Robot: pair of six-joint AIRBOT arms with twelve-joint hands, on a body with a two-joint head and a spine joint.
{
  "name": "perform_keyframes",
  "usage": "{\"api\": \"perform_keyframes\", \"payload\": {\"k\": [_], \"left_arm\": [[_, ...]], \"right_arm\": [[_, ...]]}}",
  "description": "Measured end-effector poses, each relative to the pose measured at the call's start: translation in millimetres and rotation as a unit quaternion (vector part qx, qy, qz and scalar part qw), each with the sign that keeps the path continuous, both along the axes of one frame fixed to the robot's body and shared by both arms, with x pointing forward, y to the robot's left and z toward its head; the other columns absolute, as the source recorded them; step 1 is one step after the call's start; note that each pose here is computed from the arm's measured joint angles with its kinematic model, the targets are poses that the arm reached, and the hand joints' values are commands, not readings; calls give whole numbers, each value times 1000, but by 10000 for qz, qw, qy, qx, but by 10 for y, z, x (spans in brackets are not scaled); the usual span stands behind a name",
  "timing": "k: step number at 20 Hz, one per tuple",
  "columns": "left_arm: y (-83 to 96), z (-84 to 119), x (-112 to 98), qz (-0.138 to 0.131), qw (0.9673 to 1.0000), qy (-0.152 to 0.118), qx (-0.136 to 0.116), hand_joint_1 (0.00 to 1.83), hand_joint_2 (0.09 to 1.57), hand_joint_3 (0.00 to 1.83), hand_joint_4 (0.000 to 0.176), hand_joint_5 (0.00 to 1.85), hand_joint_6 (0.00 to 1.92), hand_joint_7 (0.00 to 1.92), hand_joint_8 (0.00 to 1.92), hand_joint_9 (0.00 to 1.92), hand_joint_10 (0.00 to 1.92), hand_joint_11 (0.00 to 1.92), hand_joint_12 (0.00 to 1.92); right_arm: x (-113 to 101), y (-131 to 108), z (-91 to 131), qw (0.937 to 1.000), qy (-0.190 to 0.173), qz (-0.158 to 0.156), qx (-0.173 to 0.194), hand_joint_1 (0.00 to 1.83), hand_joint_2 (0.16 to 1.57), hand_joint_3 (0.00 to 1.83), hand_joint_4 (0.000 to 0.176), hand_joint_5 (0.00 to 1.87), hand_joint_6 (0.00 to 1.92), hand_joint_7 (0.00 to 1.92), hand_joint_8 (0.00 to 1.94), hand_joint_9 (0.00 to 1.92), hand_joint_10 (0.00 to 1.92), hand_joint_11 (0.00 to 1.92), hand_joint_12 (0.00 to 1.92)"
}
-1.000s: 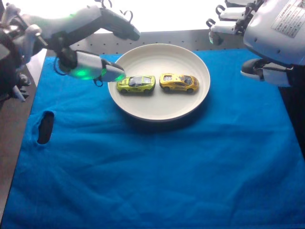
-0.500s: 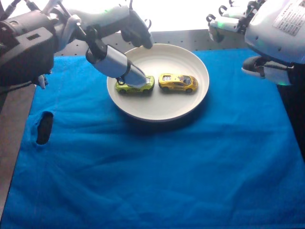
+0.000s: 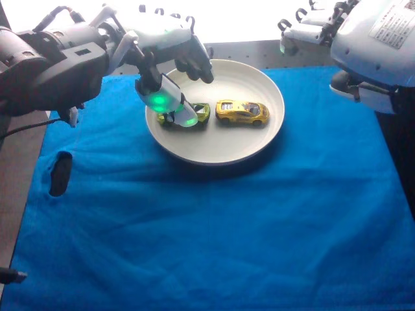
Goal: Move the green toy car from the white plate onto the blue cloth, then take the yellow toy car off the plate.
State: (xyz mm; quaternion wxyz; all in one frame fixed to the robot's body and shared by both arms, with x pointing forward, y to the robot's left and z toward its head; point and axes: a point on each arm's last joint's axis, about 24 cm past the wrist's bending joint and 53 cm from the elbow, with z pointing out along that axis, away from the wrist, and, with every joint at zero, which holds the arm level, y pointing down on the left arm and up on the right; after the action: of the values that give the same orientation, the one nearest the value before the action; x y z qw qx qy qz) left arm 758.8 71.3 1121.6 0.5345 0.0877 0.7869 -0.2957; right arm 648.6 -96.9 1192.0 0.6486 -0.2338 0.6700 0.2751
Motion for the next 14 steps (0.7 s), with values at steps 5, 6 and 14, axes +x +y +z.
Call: {"api": "perform_keyframes", "payload": {"k": [5,6,14], "left_arm": [[114,-155,58,199,9996,215,-31,973,918,4,0,773,43,665,367,421,889,101,1642],[117,-197,53,210,9994,273,-5,959,919,2,0,768,32,682,320,443,839,115,1622],[125,-309,63,275,9988,409,-21,978,927,0,0,776,3,657,569,444,1092,253,1706]], "right_arm": [[-2,9,-4,10000,6,7,4,1200,1114,0,0,365,965,511,1069,479,1364,432,1827],[-2,9,-1,10000,1,8,6,1207,1119,1,0,358,963,504,1070,468,1372,427,1844],[-5,19,-3,10000,1,19,9,1167,1108,0,0,439,916,590,871,540,1313,450,1868]]}}
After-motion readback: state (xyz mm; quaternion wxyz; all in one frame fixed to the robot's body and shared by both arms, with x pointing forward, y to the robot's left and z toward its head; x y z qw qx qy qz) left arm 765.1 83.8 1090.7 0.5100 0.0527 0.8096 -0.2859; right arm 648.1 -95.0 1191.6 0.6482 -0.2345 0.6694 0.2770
